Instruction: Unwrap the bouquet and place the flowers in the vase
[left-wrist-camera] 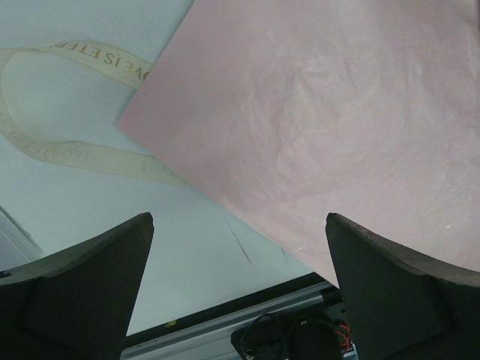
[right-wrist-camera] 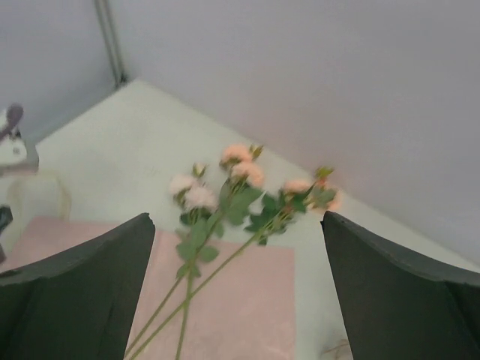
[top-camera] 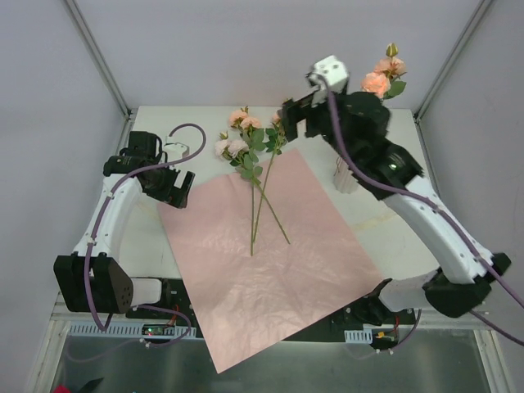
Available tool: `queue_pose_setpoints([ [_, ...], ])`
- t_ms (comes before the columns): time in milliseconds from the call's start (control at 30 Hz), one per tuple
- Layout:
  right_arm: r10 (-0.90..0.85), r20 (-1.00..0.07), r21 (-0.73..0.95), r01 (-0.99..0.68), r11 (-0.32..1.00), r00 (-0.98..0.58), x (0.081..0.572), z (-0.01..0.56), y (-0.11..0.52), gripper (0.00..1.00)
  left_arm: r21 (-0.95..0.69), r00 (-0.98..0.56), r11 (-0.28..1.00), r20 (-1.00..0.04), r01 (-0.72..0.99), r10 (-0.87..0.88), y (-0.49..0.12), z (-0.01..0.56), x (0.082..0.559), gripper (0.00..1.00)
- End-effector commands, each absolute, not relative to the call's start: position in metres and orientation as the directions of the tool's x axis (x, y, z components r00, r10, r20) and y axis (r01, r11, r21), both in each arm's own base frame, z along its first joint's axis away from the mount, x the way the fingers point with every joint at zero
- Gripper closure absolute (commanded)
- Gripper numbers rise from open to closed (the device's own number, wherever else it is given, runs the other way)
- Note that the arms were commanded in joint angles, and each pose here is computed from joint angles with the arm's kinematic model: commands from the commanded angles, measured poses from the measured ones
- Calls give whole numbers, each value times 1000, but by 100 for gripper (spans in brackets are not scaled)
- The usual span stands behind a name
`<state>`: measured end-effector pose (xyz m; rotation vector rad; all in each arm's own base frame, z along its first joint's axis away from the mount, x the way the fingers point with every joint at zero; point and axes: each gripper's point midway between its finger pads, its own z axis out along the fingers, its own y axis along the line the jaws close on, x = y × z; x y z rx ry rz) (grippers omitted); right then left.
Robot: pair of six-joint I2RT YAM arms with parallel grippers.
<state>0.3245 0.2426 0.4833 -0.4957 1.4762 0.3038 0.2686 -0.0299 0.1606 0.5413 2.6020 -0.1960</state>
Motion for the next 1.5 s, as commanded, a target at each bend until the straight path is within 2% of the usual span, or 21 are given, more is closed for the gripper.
queue_pose_setpoints([
  [0,-351,-880,-53,-668,742,-320,324,307,298,3,-15,-815,931,-488,366,313,-22,168,273,1],
  [100,-381,-842,-10,-694,720,-382,330,261,323,5,31,-785,946,-549,324,287,-16,181,280,1],
  [133,-411,-822,-33,-687,725,-394,333,252,325,11,46,-767,948,-576,314,281,-15,186,282,1],
  [167,-453,-795,-76,-674,735,-405,340,239,324,23,72,-731,953,-626,293,272,-13,198,287,1],
  [200,-500,-746,-91,-676,731,-440,346,212,330,29,77,-722,954,-638,289,270,-13,201,288,1],
  [267,-537,-713,-106,-687,719,-452,352,198,334,42,70,-717,949,-638,307,279,-15,202,289,1],
  [333,-569,-674,-114,-695,710,-470,358,169,340,48,60,-735,946,-615,319,287,-16,197,286,1],
  [367,-574,-668,-122,-692,712,-473,361,165,341,54,57,-744,945,-602,323,291,-16,193,285,1],
  [433,-587,-652,-122,-697,707,-481,366,148,347,57,49,-753,943,-589,328,292,-17,187,282,1],
  [667,-602,-629,-146,-686,713,-492,386,117,361,57,21,-750,929,-583,370,312,-23,181,277,1],
  [1000,-600,-588,-127,-670,731,-543,406,79,361,47,45,-744,915,-566,402,354,-21,178,280,1],
  [1467,-595,-558,-85,-673,735,-579,414,46,365,50,47,-757,907,-534,418,376,-19,167,281,1],
])
